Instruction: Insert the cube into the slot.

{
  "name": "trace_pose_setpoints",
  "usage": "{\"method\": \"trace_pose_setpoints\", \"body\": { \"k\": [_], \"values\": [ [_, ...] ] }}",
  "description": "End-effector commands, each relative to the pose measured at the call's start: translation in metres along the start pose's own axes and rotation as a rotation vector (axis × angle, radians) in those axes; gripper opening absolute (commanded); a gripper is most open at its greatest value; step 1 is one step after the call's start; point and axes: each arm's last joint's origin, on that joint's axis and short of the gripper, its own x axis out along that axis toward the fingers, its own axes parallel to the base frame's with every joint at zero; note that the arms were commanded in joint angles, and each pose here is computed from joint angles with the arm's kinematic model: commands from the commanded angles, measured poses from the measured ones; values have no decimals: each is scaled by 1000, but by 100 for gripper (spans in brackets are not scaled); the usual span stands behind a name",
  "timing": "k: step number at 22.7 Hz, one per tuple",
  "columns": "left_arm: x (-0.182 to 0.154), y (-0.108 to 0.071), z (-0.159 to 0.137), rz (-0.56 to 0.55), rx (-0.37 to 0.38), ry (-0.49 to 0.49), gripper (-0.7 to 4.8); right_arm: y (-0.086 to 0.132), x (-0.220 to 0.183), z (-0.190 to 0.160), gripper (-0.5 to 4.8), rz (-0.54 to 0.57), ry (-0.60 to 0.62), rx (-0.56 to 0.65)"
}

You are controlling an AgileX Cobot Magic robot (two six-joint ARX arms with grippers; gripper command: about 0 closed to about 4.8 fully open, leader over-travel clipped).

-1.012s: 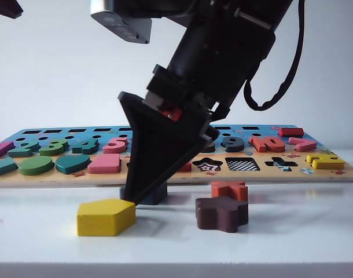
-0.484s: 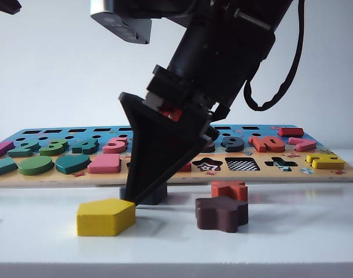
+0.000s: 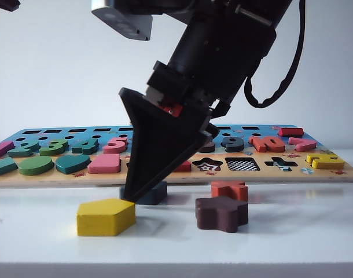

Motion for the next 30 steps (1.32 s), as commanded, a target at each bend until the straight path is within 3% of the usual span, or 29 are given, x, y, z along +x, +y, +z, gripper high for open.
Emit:
{"method": "trace_pose_setpoints", "body": {
  "k": [1, 11, 15, 23, 30],
  "values": [
    [-1, -1, 2, -5, 13, -13, 17, 0, -2, 1, 260, -7, -10, -2],
    [-1, -1, 2, -5, 13, -13, 17, -1, -2, 1, 247, -26, 4, -2],
    [-1, -1, 2, -5, 13, -13, 17, -1, -2, 1, 178, -25, 3, -2],
    [-1, -1, 2, -5, 13, -13, 17, -1, -2, 1, 151, -27, 1, -2],
    [-1, -1, 2, -5, 13, -13, 17, 1, -37, 13, 151, -67, -90, -60]
  ]
}}
